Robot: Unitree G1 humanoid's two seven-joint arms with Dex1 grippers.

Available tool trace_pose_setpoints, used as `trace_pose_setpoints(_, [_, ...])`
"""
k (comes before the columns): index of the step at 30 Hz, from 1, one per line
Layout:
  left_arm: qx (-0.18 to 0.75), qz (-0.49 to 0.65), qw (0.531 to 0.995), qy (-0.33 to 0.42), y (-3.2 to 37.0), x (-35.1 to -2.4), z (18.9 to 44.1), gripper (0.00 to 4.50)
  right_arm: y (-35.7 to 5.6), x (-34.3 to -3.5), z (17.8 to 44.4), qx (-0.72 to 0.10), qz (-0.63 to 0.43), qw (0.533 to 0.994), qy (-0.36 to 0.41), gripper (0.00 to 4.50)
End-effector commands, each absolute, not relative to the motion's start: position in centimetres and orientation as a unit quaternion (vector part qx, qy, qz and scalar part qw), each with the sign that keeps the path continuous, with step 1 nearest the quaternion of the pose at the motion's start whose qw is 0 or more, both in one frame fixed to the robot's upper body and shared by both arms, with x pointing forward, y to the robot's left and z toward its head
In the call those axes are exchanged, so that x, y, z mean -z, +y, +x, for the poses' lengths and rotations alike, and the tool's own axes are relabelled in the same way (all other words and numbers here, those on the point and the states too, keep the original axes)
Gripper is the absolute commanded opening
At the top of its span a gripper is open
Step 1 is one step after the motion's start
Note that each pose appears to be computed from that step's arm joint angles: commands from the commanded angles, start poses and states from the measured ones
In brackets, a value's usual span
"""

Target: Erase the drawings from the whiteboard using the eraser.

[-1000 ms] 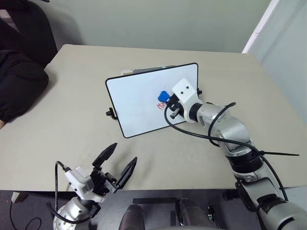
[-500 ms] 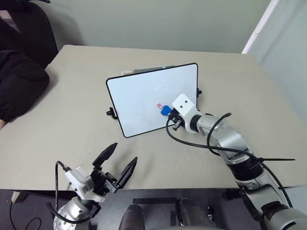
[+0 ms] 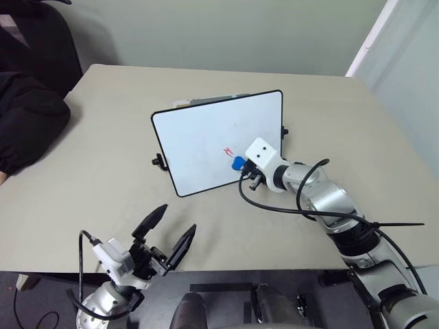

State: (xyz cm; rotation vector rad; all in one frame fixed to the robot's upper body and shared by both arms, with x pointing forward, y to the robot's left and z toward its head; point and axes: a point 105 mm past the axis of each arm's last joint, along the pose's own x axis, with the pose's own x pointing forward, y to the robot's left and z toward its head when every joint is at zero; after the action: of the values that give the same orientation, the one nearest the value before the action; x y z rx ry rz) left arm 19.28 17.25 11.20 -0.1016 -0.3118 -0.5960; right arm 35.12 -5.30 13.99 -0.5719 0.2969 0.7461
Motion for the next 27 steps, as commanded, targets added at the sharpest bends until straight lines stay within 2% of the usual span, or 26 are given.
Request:
trace_pose_setpoints(1, [0.295,-0.046,0.938,-0.176,17.1,-12.4,19.0,4.50,-4.5,-15.9,35.3,-0.365,-0.285,0.880,0.106,0.75])
trace_pose_setpoints(6, [0.297,-0.047,0.937,-0.176,17.0,-12.4,19.0,4.50,-3.2,-18.9,35.6,-0.368,-0.272,0.887,0.057,0.75])
trace_pose_setpoints(13, [0.296,-0.047,0.938,-0.175,17.0,-12.3,19.0,4.50,-2.8,-20.9,36.0,-0.359,-0.269,0.894,0.024,0.75])
trace_pose_setpoints(17, [0.295,-0.047,0.938,-0.175,17.1,-12.3,19.0,4.50,-4.1,-18.2,36.2,-0.354,-0.294,0.885,0.070,0.75])
trace_pose_setpoints(22, [0.296,-0.048,0.938,-0.174,17.1,-12.3,18.9,4.50,-4.9,-14.5,35.0,-0.374,-0.313,0.864,0.126,0.75])
trace_pose_setpoints(27, [0.297,-0.048,0.938,-0.173,17.1,-12.3,18.9,4.50,-5.0,-15.2,35.3,-0.363,-0.309,0.872,0.115,0.75])
